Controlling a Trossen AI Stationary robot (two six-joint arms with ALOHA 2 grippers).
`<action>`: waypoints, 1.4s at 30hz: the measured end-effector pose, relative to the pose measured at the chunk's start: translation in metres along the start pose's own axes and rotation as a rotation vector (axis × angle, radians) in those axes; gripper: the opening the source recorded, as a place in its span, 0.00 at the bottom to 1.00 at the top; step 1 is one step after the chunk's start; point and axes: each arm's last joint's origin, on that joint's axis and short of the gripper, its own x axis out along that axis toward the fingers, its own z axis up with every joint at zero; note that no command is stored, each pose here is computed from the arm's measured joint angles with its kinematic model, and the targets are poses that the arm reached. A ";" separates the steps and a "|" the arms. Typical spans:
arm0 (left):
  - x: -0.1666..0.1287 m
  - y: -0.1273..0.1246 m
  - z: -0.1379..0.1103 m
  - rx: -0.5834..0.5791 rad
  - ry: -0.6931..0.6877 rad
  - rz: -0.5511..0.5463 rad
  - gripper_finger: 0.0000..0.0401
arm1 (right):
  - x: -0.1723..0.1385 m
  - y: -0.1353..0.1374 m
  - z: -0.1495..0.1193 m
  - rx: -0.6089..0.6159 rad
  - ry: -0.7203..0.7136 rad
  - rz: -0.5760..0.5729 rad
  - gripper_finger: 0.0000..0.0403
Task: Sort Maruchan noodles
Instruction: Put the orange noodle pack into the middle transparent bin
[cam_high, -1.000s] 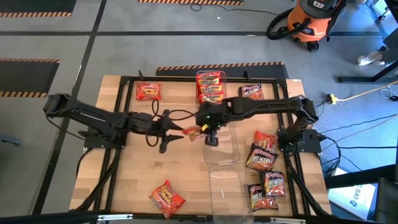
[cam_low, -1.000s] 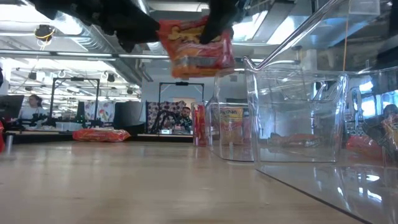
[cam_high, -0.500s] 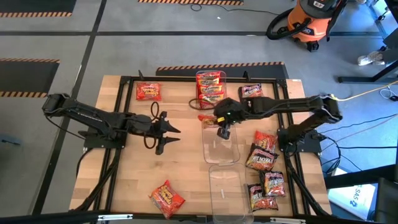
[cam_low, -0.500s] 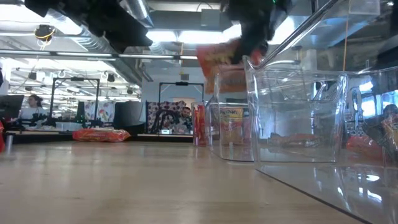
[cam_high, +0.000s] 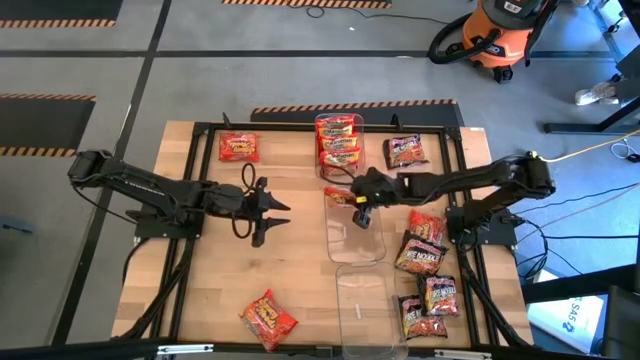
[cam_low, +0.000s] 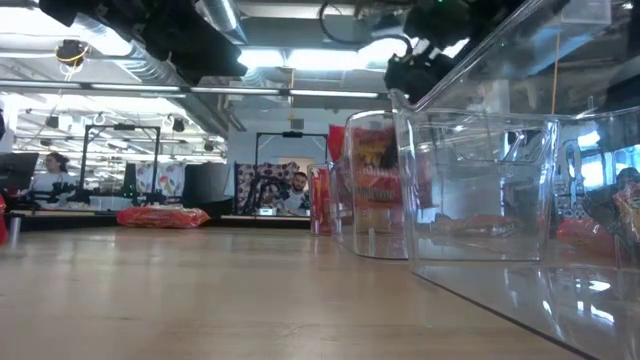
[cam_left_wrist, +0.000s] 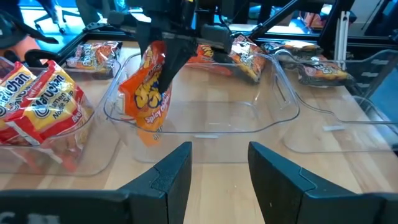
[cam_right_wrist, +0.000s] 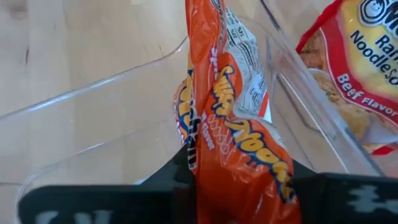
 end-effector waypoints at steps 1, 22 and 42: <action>0.000 0.000 0.000 0.000 0.000 0.001 0.38 | 0.001 0.000 -0.003 0.001 -0.002 0.000 0.19; 0.000 0.000 0.002 -0.005 -0.025 0.007 0.38 | 0.023 -0.002 -0.023 0.029 0.045 -0.017 0.24; 0.000 0.000 0.002 -0.004 -0.023 0.006 0.38 | 0.001 -0.003 0.008 -0.003 0.112 -0.198 0.62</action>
